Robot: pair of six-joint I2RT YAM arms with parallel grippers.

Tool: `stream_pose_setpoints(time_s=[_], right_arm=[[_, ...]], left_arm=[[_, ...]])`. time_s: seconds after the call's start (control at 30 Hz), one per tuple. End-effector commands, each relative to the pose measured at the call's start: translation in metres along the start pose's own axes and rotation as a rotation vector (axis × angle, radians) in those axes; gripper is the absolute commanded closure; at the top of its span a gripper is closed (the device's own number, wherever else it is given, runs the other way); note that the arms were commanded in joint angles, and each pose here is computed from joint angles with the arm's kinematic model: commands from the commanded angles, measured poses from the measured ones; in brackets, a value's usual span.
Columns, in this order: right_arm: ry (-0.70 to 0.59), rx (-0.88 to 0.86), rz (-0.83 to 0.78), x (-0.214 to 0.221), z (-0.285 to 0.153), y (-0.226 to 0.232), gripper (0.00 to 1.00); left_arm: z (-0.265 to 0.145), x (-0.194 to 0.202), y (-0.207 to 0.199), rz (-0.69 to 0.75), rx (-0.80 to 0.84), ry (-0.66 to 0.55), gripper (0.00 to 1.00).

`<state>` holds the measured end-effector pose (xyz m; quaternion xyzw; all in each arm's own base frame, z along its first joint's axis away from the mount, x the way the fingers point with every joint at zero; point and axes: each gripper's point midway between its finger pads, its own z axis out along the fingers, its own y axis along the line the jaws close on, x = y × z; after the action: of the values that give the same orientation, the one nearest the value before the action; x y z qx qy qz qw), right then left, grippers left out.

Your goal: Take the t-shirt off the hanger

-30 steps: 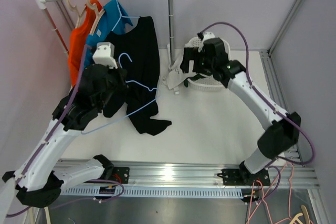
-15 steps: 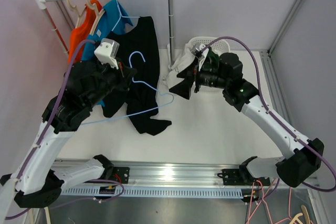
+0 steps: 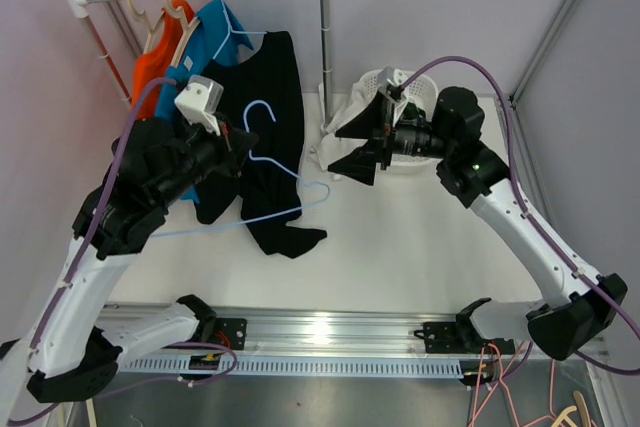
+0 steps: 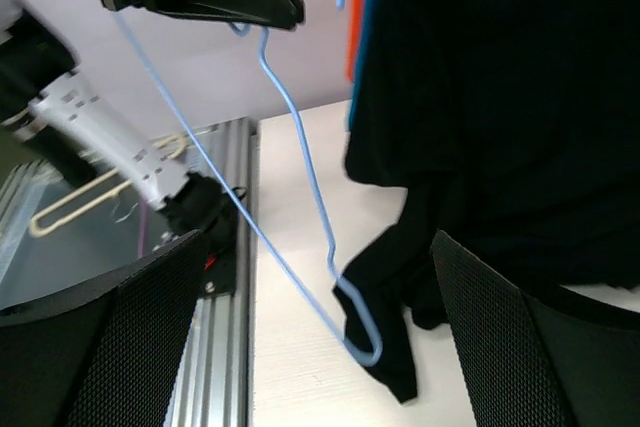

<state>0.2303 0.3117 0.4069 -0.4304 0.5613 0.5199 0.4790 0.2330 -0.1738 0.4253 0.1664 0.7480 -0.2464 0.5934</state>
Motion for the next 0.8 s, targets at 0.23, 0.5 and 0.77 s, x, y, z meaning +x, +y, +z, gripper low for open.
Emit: stream_pose_setpoints(time_s=[0.23, 0.5, 0.77], right_arm=[[-0.136, 0.405, -0.013, -0.038, -0.059, -0.009, 0.01], [-0.134, 0.480, 0.001, -0.031, -0.082, 0.002, 0.01], [-0.126, 0.512, 0.013, -0.024, -0.089, 0.001, 0.01]], left_arm=[[0.056, -0.088, 0.091, 0.019, -0.459, -0.160, 1.00], [0.098, -0.157, 0.121, 0.094, -0.645, -0.320, 0.99], [0.136, -0.186, 0.129, 0.138, -0.642, -0.395, 0.99]])
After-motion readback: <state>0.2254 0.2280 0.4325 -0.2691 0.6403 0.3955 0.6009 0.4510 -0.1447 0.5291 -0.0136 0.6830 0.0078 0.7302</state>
